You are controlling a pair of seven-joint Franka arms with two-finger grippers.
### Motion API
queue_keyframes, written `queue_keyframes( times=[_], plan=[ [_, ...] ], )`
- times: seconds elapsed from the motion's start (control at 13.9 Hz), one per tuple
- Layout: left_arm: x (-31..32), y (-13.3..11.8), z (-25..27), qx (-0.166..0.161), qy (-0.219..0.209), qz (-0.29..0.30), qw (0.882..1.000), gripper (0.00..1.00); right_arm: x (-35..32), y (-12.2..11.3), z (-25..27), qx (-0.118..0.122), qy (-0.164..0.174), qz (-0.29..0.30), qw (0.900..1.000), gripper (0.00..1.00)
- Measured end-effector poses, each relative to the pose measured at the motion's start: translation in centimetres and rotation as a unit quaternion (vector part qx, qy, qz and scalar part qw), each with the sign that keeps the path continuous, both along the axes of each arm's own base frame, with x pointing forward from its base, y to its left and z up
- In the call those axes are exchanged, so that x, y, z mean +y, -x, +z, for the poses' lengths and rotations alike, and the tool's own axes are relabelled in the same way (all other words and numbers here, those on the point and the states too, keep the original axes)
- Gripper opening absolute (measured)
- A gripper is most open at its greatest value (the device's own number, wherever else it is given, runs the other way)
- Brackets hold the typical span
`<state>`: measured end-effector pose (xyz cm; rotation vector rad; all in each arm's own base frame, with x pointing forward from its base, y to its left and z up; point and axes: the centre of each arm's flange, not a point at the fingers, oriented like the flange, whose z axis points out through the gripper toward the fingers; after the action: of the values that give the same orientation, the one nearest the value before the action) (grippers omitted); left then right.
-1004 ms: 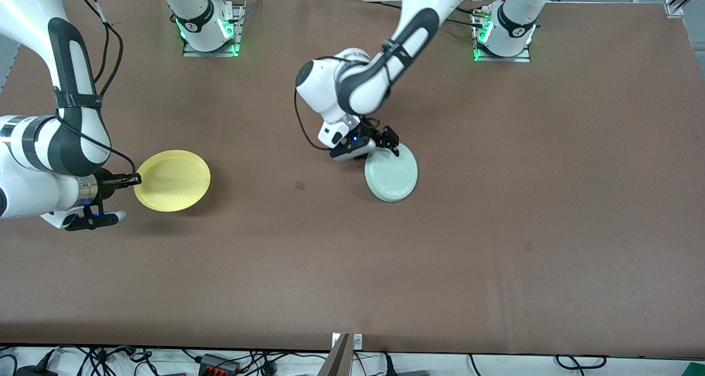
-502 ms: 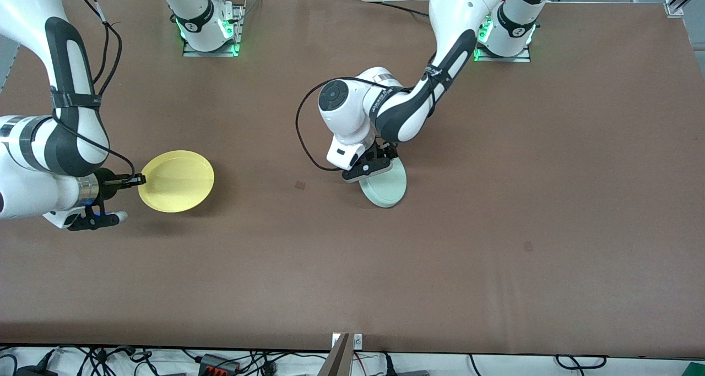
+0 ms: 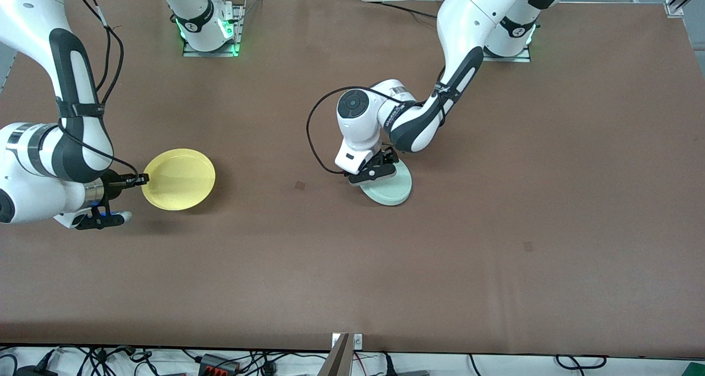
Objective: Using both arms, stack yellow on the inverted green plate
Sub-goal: 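Carry the yellow plate toward the green plate while the left gripper withdraws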
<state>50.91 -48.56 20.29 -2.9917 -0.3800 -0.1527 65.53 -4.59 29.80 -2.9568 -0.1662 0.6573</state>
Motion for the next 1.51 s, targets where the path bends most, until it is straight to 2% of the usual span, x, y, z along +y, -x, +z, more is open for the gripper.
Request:
queue_keyframes(
  times=[0.22,0.43,0.79,0.86,1.0,1.15,1.36,1.51],
  plan=[
    [0.5,-0.7,0.5,-0.005,0.007,0.005,1.000,1.00,-0.5,0.2,-0.8,0.007,0.000,-0.004,1.000,0.03],
    [1.5,-2.3,3.2,-0.021,0.018,0.004,1.000,1.00,-0.6,0.3,-0.8,0.008,0.000,-0.005,1.000,0.03],
    [3.4,-3.9,5.2,-0.025,0.014,-0.041,0.999,1.00,-0.2,0.2,-0.7,0.007,-0.003,-0.003,1.000,0.03],
    [3.9,-4.2,5.4,-0.020,0.007,-0.057,0.998,1.00,0.4,0.1,-0.6,0.005,-0.013,-0.005,1.000,0.03],
    [7.1,-5.9,7.0,-0.002,-0.021,-0.086,0.996,1.00,3.6,0.0,-0.3,0.007,-0.055,-0.027,0.998,0.03],
    [12.0,-8.2,9.8,0.024,-0.054,-0.108,0.992,1.00,8.5,0.0,-0.2,0.016,-0.082,-0.044,0.996,0.03],
    [17.9,-9.8,13.6,0.065,-0.088,-0.138,0.984,1.00,17.3,0.5,-1.1,0.031,-0.088,-0.074,0.993,0.03],
    [21.0,-10.8,16.5,0.070,-0.082,-0.165,0.980,1.00,23.6,0.7,-1.7,0.035,-0.091,-0.103,0.990,0.03]
  ],
)
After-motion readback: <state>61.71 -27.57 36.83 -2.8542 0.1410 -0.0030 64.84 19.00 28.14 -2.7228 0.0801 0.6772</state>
